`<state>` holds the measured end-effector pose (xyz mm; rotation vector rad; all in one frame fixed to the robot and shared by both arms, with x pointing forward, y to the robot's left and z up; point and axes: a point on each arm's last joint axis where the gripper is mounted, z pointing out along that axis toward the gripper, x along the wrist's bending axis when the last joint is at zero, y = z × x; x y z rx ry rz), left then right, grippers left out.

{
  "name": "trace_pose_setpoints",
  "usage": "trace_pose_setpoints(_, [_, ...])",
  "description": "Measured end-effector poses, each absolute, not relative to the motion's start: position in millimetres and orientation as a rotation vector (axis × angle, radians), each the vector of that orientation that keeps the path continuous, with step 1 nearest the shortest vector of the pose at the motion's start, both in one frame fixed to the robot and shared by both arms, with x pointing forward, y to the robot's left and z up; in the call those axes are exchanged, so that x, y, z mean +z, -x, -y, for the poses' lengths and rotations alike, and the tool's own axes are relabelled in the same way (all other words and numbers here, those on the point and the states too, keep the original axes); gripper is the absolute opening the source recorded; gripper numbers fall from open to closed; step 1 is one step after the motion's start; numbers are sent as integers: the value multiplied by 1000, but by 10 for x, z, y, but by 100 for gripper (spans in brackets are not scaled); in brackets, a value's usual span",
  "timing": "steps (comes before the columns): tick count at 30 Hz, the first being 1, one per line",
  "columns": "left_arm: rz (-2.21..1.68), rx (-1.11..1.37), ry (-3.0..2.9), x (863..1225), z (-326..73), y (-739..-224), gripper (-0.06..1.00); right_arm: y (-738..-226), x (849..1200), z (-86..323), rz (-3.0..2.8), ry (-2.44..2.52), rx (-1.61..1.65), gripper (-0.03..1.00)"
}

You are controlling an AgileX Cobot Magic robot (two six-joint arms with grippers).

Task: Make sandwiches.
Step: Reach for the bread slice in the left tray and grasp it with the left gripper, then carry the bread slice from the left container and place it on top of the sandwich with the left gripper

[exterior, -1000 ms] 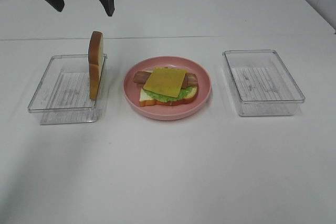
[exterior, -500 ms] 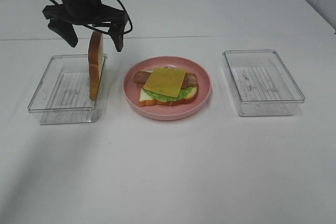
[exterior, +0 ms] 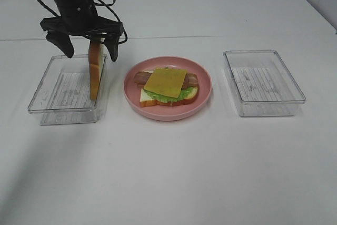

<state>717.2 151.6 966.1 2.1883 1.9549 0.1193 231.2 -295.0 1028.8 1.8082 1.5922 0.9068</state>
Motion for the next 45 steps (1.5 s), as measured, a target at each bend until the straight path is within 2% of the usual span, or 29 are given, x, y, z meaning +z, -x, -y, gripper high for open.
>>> trace_pose_setpoints(9, [-1977,104,-2195,9550,-1545,-7195,82,-2312,10288,2950,-1592,-1808,907,93])
trace_pose_setpoints(11, [-1989,101,-2190,9532,-1552,-7195,69,-2312,10288,2950,-1592,-1808,907,93])
trace_pose_setpoints(12, [-1989,101,-2190,9532,-1552,-7195,69,-2312,10288,2950,-1592,-1808,907,93])
trace_pose_setpoints(13, [-1989,107,-2193,9532,-1556,-7196,57,-2312,10288,2950,-1592,-1808,907,93])
trace_pose_setpoints(14, [-1989,107,-2193,9532,-1556,-7196,57,-2312,10288,2950,-1592,-1808,907,93])
trace_pose_setpoints(15, [-1989,112,-2196,9532,-1559,-7197,44,-2312,10288,2950,-1592,-1808,907,93])
trace_pose_setpoints(16, [-1990,115,-2198,9529,-1562,-7197,36,-2312,10288,2950,-1592,-1808,907,93])
trace_pose_setpoints(17, [-1990,115,-2198,9529,-1562,-7197,36,-2312,10288,2950,-1592,-1808,907,93])
trace_pose_setpoints(18, [-1990,115,-2198,9529,-1562,-7197,22,-2312,10288,2950,-1592,-1808,907,93])
trace_pose_setpoints(20, [-1988,114,-2201,9529,-1562,-7196,19,-2312,10288,2950,-1592,-1808,907,93])
trace_pose_setpoints(29, [-1976,118,-2209,9544,-1562,-7194,20,-2312,10288,2950,-1592,-1808,907,93])
trace_pose_setpoints(32, [-1961,133,-2195,9681,-1563,-7170,20,-2312,10288,2950,-1592,-1808,907,93])
trace_pose_setpoints(34, [-1915,149,-2124,10075,-1554,-7089,20,-2312,10288,2950,-1592,-1808,907,93])
trace_pose_setpoints(36, [-1900,149,-2102,10179,-1550,-7064,20,-2312,10288,2950,-1592,-1808,907,93])
trace_pose_setpoints(37, [-1860,148,-2051,10453,-1545,-6985,20,-2312,10288,2950,-1592,-1808,907,93])
trace_pose_setpoints(38, [-1860,148,-2051,10453,-1545,-6985,20,-2312,10288,2950,-1592,-1808,907,93])
trace_pose_setpoints(39, [-1815,118,-2011,10650,-1521,-6913,20,-2312,10288,2950,-1592,-1808,907,93])
trace_pose_setpoints(42, [-1718,29,-1985,10831,-1450,-6827,20,-2312,10288,2950,-1592,-1808,907,93])
trace_pose_setpoints(45, [-1688,-6,-1981,10853,-1420,-6813,20,-2312,10288,2950,-1592,-1808,907,93])
